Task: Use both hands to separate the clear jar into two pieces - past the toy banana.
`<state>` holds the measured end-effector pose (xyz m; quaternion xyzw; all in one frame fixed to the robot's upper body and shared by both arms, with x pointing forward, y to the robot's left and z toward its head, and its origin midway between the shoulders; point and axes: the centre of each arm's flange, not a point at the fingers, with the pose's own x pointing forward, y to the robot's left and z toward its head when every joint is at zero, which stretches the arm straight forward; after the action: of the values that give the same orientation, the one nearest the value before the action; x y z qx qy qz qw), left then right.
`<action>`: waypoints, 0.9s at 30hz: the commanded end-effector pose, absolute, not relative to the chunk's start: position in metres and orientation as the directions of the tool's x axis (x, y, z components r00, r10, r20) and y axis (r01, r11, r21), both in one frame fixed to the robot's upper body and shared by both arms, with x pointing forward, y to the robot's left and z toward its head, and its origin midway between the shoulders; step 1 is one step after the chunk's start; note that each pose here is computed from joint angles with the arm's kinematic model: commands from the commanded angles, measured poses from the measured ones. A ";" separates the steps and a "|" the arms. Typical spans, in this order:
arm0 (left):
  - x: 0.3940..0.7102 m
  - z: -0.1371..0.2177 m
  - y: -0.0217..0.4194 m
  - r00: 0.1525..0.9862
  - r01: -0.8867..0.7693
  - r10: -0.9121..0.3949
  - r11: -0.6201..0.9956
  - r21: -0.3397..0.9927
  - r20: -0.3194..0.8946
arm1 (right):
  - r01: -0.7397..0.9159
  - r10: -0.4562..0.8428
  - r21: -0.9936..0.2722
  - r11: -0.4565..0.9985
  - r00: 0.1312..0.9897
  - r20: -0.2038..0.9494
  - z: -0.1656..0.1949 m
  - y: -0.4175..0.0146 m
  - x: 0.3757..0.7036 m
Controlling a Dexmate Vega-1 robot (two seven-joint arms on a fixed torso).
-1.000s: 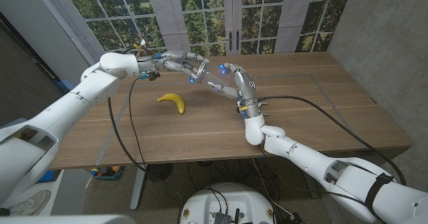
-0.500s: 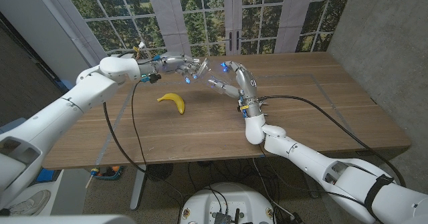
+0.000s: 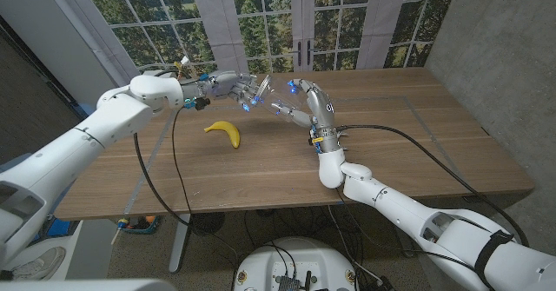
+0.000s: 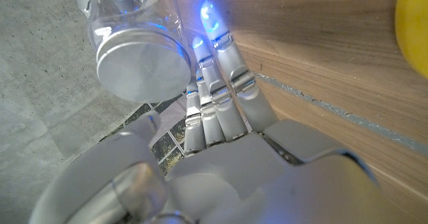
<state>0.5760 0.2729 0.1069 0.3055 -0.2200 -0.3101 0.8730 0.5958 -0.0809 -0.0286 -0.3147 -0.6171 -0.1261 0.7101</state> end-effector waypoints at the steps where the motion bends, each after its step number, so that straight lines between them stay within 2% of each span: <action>1: 0.555 0.105 0.284 0.673 0.192 -0.621 0.671 0.716 0.402 | 0.563 0.214 -0.296 0.772 0.208 0.954 -0.029 -0.079 0.593; 8: 0.551 0.109 0.285 0.615 0.131 -0.655 0.634 0.762 0.439 | 0.563 0.214 -0.295 0.772 0.207 0.955 -0.028 -0.080 0.593; 19: 0.565 0.117 0.271 0.580 0.243 -0.760 0.503 0.829 0.291 | 0.563 0.215 -0.287 0.775 0.193 0.957 -0.027 -0.080 0.594; 27: 0.572 0.121 0.264 0.549 0.293 -0.795 0.473 0.831 0.259 | 0.560 0.218 -0.286 0.777 0.186 0.958 -0.027 -0.080 0.594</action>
<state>0.5645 0.2744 0.1173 0.3723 -0.3383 -0.2938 0.8127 0.5934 -0.0791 -0.0269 -0.3135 -0.6226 -0.1222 0.7065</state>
